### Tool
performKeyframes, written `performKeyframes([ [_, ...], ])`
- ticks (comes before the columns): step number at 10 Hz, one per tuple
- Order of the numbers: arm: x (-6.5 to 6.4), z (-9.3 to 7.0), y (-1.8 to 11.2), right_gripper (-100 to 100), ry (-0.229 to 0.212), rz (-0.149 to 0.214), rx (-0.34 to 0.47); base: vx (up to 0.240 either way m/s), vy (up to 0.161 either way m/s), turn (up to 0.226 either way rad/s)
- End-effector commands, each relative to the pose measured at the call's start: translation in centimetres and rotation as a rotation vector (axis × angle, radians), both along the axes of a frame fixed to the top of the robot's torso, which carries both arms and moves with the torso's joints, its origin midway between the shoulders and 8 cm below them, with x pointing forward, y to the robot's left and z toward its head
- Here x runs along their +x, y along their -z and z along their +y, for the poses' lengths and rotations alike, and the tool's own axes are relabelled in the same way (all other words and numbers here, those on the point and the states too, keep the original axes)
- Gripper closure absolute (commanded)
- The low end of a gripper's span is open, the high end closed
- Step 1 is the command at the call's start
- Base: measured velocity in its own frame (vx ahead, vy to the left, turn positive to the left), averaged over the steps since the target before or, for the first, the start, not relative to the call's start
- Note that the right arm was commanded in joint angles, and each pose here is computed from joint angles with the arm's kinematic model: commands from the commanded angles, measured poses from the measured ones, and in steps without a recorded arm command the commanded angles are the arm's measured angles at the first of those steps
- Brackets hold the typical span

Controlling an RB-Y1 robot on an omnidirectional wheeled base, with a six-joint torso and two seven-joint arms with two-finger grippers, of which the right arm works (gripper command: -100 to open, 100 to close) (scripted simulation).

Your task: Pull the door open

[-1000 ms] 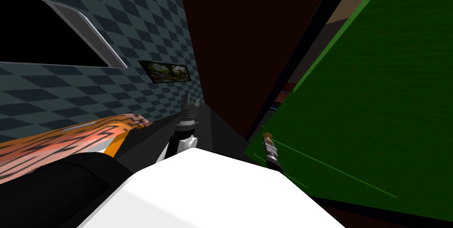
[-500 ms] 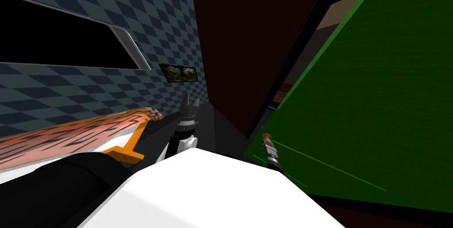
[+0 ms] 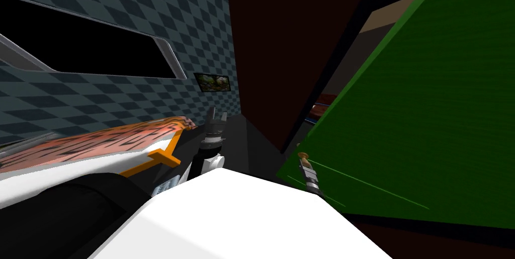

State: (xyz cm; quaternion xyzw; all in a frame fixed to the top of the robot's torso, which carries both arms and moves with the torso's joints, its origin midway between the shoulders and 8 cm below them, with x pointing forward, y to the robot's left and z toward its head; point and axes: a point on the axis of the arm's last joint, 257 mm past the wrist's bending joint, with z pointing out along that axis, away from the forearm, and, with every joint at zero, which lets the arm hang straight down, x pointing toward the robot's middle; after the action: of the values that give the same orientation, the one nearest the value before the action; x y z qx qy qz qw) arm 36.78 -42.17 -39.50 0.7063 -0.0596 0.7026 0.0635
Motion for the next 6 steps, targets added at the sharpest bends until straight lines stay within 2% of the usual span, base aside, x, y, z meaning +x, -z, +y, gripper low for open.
performKeyframes([
  [1, -0.7, 0.3, -0.3, 100, -0.033, -0.005, 0.004, -0.281, -0.030, 0.122],
  [2, -1.0, 0.4, -0.3, 100, -0.047, -0.006, 0.005, -0.273, -0.026, 0.088],
  [3, -0.7, 0.3, -0.1, 100, -0.037, 0.000, 0.002, -0.118, -0.009, 0.015],
  [4, -1.7, 0.5, 0.1, 100, -0.060, 0.004, 0.004, -0.167, -0.026, 0.138],
  [6, -2.5, 0.6, 0.0, 100, -0.083, 0.000, 0.003, -0.216, -0.046, 0.133],
])
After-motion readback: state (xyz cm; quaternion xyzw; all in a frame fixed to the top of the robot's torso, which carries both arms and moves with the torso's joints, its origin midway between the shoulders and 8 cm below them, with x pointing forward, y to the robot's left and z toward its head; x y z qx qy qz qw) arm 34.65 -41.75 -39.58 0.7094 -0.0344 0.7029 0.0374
